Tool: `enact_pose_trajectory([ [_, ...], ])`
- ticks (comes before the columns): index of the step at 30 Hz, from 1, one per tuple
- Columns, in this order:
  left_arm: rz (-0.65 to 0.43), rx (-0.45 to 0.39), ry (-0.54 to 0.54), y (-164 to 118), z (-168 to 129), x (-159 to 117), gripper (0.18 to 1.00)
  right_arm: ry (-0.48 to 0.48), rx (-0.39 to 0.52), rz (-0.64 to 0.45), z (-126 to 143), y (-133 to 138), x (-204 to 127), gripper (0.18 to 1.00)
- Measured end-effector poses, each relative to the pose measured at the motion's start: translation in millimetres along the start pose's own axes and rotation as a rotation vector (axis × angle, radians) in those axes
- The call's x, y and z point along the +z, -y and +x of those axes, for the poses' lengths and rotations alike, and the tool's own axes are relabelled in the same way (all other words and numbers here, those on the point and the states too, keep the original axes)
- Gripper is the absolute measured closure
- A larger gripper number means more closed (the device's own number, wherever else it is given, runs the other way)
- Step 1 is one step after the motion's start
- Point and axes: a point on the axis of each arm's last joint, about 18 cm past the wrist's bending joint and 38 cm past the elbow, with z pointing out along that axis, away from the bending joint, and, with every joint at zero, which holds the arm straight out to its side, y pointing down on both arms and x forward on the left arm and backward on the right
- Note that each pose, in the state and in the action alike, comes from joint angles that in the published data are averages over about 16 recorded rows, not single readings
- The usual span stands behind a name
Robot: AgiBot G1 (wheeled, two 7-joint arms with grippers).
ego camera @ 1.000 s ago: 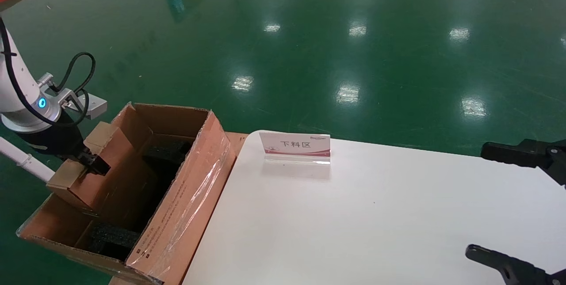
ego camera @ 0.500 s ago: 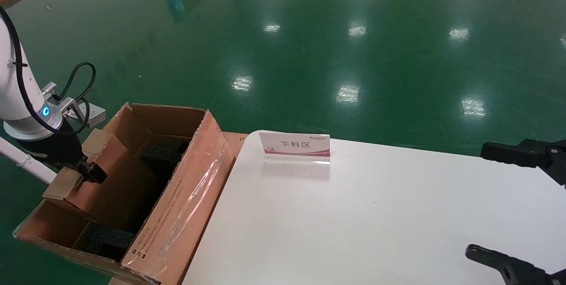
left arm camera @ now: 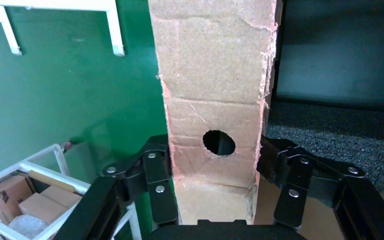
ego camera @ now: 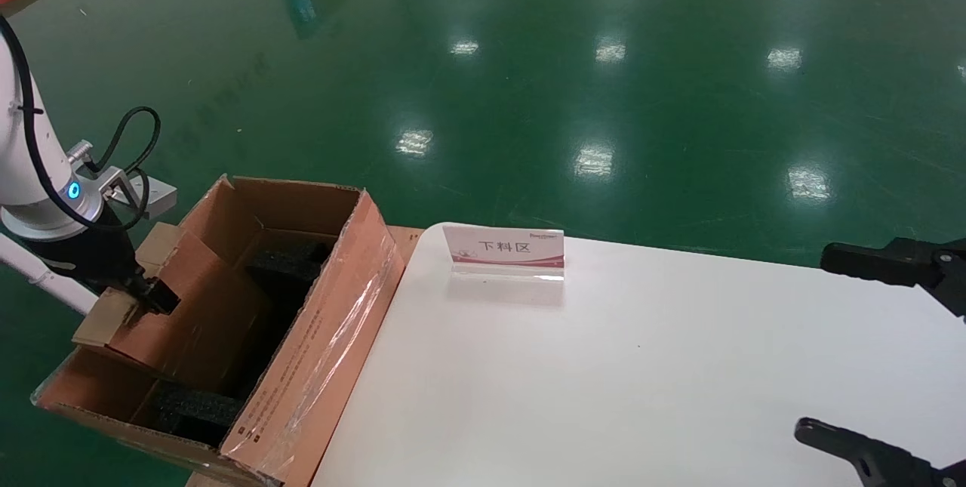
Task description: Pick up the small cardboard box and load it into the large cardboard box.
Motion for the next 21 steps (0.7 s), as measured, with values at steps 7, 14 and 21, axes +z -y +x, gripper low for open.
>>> enact_pose_trajectory([
  [7, -0.001, 0.001, 0.000, -0.3, -0.3, -0.2, 0.689, 0.000, 0.000, 0.000, 0.0, 0.0, 0.0, 0.178],
  [14, 0.008, 0.011, -0.004, 1.8, 0.7, -2.9, 0.530, 0.000, 0.000, 0.000, 0.0, 0.0, 0.0, 0.178],
  [21, 0.083, 0.067, -0.054, 11.7, 7.7, -20.3, 0.379, 0.000, 0.000, 0.000, 0.1, 0.0, 0.0, 0.178],
])
